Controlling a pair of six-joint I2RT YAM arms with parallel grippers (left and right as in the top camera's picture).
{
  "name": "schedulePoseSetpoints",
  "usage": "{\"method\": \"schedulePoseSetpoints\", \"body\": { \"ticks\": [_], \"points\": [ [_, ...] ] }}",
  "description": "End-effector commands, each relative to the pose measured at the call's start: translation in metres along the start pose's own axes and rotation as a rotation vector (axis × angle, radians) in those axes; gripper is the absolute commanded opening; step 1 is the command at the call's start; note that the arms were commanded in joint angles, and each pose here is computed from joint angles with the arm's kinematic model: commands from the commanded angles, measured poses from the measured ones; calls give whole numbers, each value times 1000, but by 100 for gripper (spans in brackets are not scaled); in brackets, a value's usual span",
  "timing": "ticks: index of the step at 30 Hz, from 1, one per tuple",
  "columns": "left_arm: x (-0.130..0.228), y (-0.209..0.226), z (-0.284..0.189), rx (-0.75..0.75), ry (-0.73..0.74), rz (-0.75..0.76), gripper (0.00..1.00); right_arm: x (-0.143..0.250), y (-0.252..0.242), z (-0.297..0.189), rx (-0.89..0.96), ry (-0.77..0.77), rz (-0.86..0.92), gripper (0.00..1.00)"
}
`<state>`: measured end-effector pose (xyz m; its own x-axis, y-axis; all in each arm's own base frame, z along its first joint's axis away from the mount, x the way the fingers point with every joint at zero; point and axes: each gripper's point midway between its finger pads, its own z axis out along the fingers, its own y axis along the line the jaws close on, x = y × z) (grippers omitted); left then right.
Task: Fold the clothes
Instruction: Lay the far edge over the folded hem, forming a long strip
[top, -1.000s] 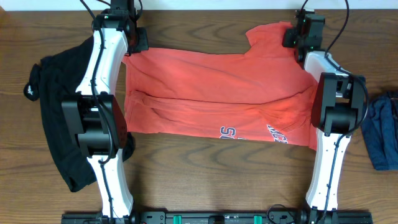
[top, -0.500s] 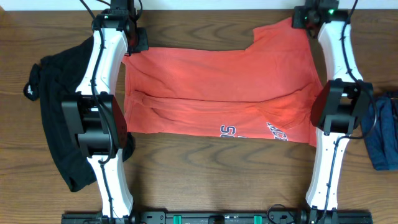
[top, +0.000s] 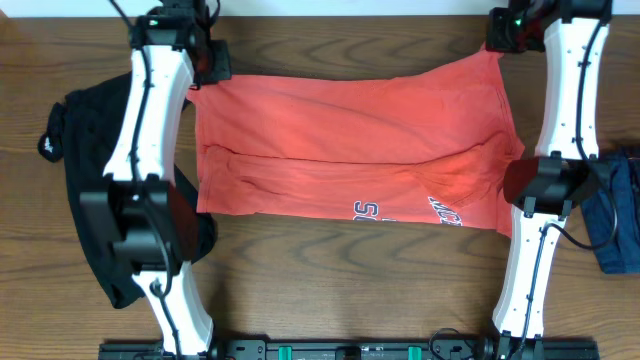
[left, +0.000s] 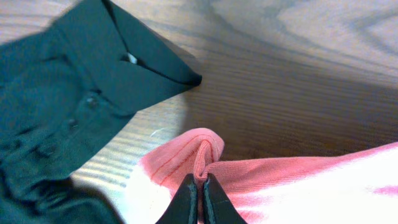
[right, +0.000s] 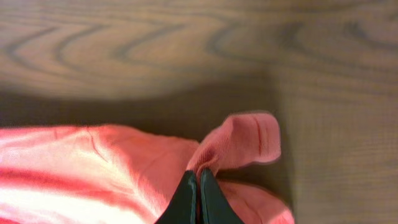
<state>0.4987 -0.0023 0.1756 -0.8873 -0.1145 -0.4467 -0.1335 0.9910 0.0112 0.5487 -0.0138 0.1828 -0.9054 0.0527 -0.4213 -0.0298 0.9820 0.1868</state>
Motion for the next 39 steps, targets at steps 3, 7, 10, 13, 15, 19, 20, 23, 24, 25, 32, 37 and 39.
{"method": "schedulePoseSetpoints", "body": {
  "ticks": [3,7,10,13,15,19,20,23,24,25,32,37,39],
  "points": [
    [6,11,-28,-20,3,-13,6,14,6,-39,-34,12,6,1],
    [26,14,-28,-33,85,6,6,11,23,-52,-135,-10,14,1],
    [37,17,-29,-40,133,21,6,12,24,-55,-129,-7,33,1],
    [43,19,-30,-43,158,20,6,17,17,-56,-81,15,41,1],
    [46,20,-31,-45,169,21,6,23,4,-59,4,39,44,1],
    [51,21,-31,-48,192,23,6,45,-12,-75,116,106,50,1],
    [53,21,-32,-48,199,23,6,52,-13,-80,134,127,51,1],
    [61,21,-33,-45,231,14,6,77,-13,-91,147,196,60,1],
    [64,21,-34,-47,245,14,6,85,-12,-93,147,216,63,1],
    [67,22,-35,-49,259,16,6,94,-11,-93,145,244,64,1],
    [83,24,-40,-58,328,22,6,144,-14,-70,133,398,74,1],
    [99,26,-37,-66,387,27,6,169,-22,-41,125,462,95,1],
    [107,26,-32,-70,415,29,6,176,-24,-30,122,477,98,1]
  ]
}}
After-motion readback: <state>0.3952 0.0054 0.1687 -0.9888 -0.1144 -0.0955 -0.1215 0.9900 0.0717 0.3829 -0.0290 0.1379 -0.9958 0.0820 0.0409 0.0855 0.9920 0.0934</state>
